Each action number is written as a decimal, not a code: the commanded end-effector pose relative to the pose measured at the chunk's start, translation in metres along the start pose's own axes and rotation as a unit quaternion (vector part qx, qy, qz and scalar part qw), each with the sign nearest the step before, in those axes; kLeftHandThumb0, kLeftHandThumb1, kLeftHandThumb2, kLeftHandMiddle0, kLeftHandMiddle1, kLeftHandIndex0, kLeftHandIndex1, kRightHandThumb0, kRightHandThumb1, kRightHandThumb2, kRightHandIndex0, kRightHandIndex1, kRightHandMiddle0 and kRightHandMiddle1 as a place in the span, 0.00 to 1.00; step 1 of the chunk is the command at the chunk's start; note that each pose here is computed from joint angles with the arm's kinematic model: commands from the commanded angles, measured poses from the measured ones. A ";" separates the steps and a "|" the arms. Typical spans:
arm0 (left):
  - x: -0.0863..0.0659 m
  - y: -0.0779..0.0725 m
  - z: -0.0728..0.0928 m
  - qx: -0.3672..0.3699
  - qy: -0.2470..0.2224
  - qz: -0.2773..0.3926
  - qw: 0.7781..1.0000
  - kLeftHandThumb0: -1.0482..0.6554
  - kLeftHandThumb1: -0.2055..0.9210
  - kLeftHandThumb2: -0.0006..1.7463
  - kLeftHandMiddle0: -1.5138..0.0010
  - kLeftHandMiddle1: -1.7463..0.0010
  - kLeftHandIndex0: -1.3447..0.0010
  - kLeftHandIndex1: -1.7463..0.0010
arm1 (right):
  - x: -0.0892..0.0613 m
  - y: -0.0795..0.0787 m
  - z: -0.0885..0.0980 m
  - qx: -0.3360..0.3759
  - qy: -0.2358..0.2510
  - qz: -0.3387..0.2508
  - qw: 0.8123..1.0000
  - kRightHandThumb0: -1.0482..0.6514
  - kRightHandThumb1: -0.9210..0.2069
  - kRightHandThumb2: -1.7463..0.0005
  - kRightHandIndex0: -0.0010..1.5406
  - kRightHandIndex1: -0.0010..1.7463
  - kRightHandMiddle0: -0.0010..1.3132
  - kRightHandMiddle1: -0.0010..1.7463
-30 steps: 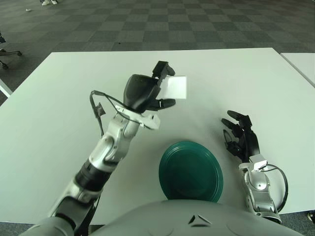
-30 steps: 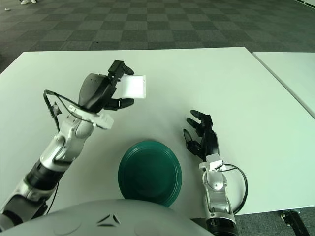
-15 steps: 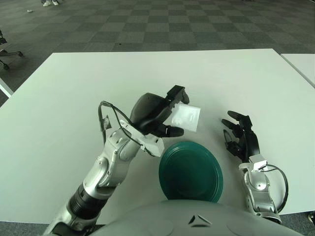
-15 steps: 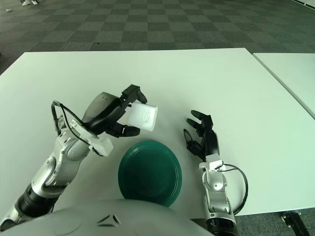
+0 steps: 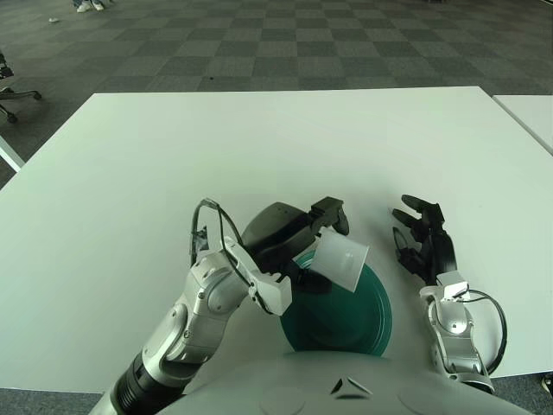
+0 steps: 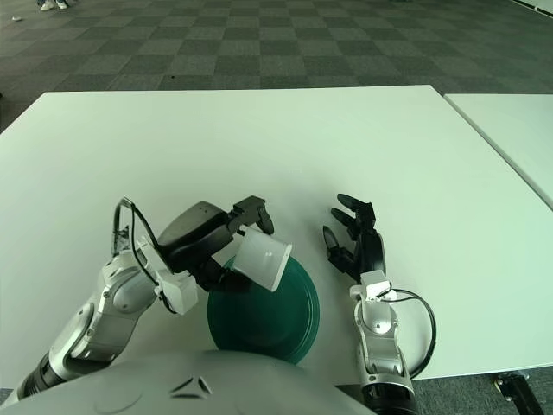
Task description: Put the charger into the plate.
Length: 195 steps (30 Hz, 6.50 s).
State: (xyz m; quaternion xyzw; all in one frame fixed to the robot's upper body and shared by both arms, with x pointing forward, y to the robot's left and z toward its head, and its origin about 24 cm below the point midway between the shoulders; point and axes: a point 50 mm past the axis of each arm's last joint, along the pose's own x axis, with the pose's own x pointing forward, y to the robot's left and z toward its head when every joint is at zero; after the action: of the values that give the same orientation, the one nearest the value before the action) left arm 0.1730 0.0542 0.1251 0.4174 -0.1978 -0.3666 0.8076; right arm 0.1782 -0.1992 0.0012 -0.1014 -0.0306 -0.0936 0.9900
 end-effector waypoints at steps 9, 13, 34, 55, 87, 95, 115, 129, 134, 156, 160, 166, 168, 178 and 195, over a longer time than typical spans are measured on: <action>-0.003 -0.034 -0.005 -0.019 -0.014 -0.035 0.999 0.36 0.58 0.66 0.22 0.00 0.60 0.00 | -0.038 0.013 -0.045 -0.008 0.124 0.015 0.992 0.28 0.00 0.68 0.19 0.28 0.00 0.55; -0.004 -0.039 -0.008 -0.037 -0.002 -0.054 0.998 0.36 0.59 0.65 0.23 0.00 0.62 0.00 | -0.038 0.013 -0.046 -0.007 0.125 0.014 0.992 0.28 0.00 0.67 0.18 0.27 0.00 0.54; -0.005 -0.061 -0.031 -0.051 0.071 -0.090 0.992 0.34 0.51 0.71 0.28 0.00 0.58 0.00 | -0.036 0.010 -0.063 -0.012 0.151 0.016 0.988 0.27 0.00 0.67 0.20 0.18 0.00 0.52; -0.009 -0.060 -0.044 -0.005 0.090 -0.161 0.983 0.39 0.83 0.44 0.49 0.00 0.77 0.00 | -0.031 0.008 -0.066 0.002 0.151 0.007 0.989 0.30 0.00 0.67 0.21 0.16 0.00 0.52; -0.007 -0.047 -0.080 0.072 0.159 -0.164 0.971 0.12 1.00 0.44 0.86 0.33 1.00 0.24 | -0.026 0.009 -0.063 0.008 0.137 0.006 0.991 0.32 0.00 0.66 0.23 0.15 0.00 0.51; -0.006 -0.042 -0.082 0.095 0.160 -0.154 0.970 0.11 1.00 0.43 0.86 0.45 1.00 0.30 | -0.026 0.009 -0.063 0.009 0.130 0.008 0.992 0.30 0.00 0.67 0.24 0.14 0.00 0.51; -0.003 -0.018 -0.071 0.103 0.129 -0.061 0.984 0.00 1.00 0.38 0.85 0.92 1.00 0.62 | -0.026 0.015 -0.062 0.002 0.126 0.012 0.992 0.28 0.00 0.69 0.25 0.14 0.00 0.51; -0.004 -0.009 -0.067 0.100 0.110 -0.015 0.989 0.00 1.00 0.37 0.82 0.94 1.00 0.60 | -0.028 0.017 -0.061 0.001 0.129 0.013 0.992 0.28 0.00 0.69 0.25 0.15 0.00 0.51; -0.007 -0.003 -0.065 0.099 0.106 0.005 0.989 0.00 1.00 0.37 0.84 0.96 1.00 0.62 | -0.028 0.018 -0.060 0.001 0.128 0.012 0.992 0.27 0.00 0.69 0.25 0.15 0.00 0.51; -0.015 0.031 -0.058 0.042 0.122 0.176 0.976 0.00 1.00 0.41 0.99 1.00 1.00 0.88 | -0.034 0.016 -0.061 -0.006 0.136 0.012 0.991 0.29 0.00 0.69 0.23 0.15 0.00 0.49; -0.034 0.024 -0.078 -0.098 0.155 0.256 0.949 0.00 1.00 0.42 0.96 0.99 1.00 0.81 | -0.036 0.016 -0.061 -0.002 0.141 0.010 0.990 0.30 0.00 0.69 0.23 0.15 0.00 0.48; -0.055 -0.004 -0.111 -0.262 0.182 0.364 0.875 0.02 1.00 0.43 0.88 0.97 1.00 0.67 | -0.038 0.016 -0.060 -0.001 0.139 0.014 0.990 0.30 0.00 0.70 0.24 0.16 0.00 0.48; -0.057 -0.010 -0.111 -0.310 0.183 0.390 0.848 0.03 1.00 0.43 0.86 0.97 1.00 0.64 | -0.038 0.015 -0.059 -0.001 0.135 0.016 0.991 0.29 0.00 0.69 0.24 0.16 0.00 0.48; -0.079 -0.049 -0.107 -0.440 0.211 0.482 0.728 0.18 1.00 0.45 0.69 0.92 0.94 0.43 | -0.042 0.010 -0.032 0.044 0.088 0.033 0.995 0.29 0.00 0.70 0.24 0.17 0.00 0.51; -0.112 -0.066 -0.117 -0.432 0.254 0.491 0.713 0.16 1.00 0.48 0.67 0.90 0.92 0.42 | -0.037 0.012 0.022 0.092 0.033 0.044 0.994 0.32 0.10 0.63 0.22 0.13 0.00 0.55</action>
State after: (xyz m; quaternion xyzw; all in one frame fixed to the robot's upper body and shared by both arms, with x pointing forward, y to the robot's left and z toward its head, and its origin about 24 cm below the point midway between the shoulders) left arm 0.1511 0.1741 0.0105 -0.0555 0.0041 0.1500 0.9871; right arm 0.1460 -0.1831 0.0178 -0.0126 -0.0167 -0.0557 0.9982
